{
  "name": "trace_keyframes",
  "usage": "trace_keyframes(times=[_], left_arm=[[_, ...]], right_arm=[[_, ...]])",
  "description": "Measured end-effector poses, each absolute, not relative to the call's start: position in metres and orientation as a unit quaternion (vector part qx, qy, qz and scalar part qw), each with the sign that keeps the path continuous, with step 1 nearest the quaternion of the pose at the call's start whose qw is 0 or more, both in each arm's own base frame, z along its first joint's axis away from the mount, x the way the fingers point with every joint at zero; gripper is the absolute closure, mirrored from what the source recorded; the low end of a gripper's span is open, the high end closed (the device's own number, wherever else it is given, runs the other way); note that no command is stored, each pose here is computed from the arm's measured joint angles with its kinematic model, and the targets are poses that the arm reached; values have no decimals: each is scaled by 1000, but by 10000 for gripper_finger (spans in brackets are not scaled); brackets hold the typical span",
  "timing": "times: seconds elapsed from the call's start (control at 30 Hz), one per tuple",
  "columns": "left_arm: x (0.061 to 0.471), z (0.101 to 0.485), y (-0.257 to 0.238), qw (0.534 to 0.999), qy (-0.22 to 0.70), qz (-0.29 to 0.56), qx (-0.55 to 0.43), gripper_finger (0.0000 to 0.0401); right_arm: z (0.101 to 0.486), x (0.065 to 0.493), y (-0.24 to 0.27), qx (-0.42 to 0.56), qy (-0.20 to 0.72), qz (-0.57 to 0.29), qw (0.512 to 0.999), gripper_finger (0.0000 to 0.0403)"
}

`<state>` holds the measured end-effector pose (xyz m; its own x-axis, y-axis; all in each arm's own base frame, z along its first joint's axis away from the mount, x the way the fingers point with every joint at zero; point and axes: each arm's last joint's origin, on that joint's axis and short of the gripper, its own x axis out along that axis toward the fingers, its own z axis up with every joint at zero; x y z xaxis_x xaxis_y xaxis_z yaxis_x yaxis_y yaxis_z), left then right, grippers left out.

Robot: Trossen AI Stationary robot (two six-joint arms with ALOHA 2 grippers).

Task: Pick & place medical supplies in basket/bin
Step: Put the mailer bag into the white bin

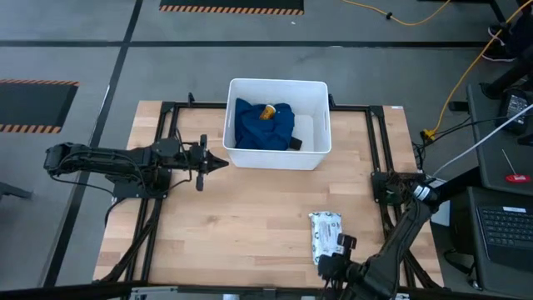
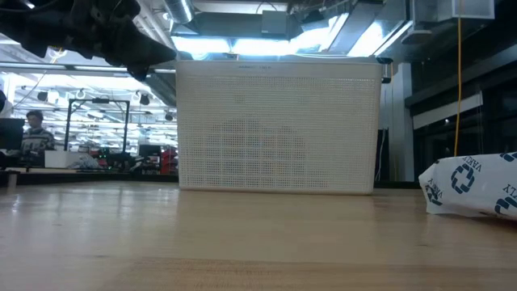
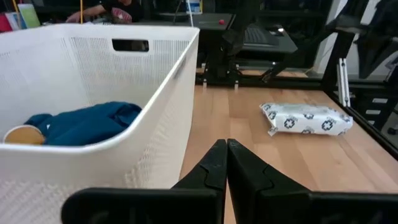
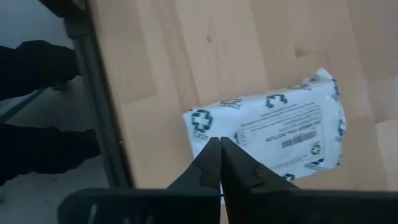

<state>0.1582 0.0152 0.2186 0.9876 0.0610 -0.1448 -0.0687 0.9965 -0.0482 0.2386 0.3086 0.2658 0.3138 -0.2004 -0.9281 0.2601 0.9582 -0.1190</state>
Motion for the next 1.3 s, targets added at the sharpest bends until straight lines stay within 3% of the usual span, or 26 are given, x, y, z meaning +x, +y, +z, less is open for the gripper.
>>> trace_keyframes(times=[0.37, 0.9, 1.3], left_arm=[[157, 212, 15, 993, 105, 34, -40, 393], [157, 212, 15, 993, 103, 35, -49, 393], [157, 212, 15, 993, 104, 35, -50, 395]], right_arm=[[265, 239, 310, 32, 573, -134, 808, 354], [261, 239, 312, 31, 577, -131, 806, 184], [210, 248, 328, -29, 628, -126, 768, 167]])
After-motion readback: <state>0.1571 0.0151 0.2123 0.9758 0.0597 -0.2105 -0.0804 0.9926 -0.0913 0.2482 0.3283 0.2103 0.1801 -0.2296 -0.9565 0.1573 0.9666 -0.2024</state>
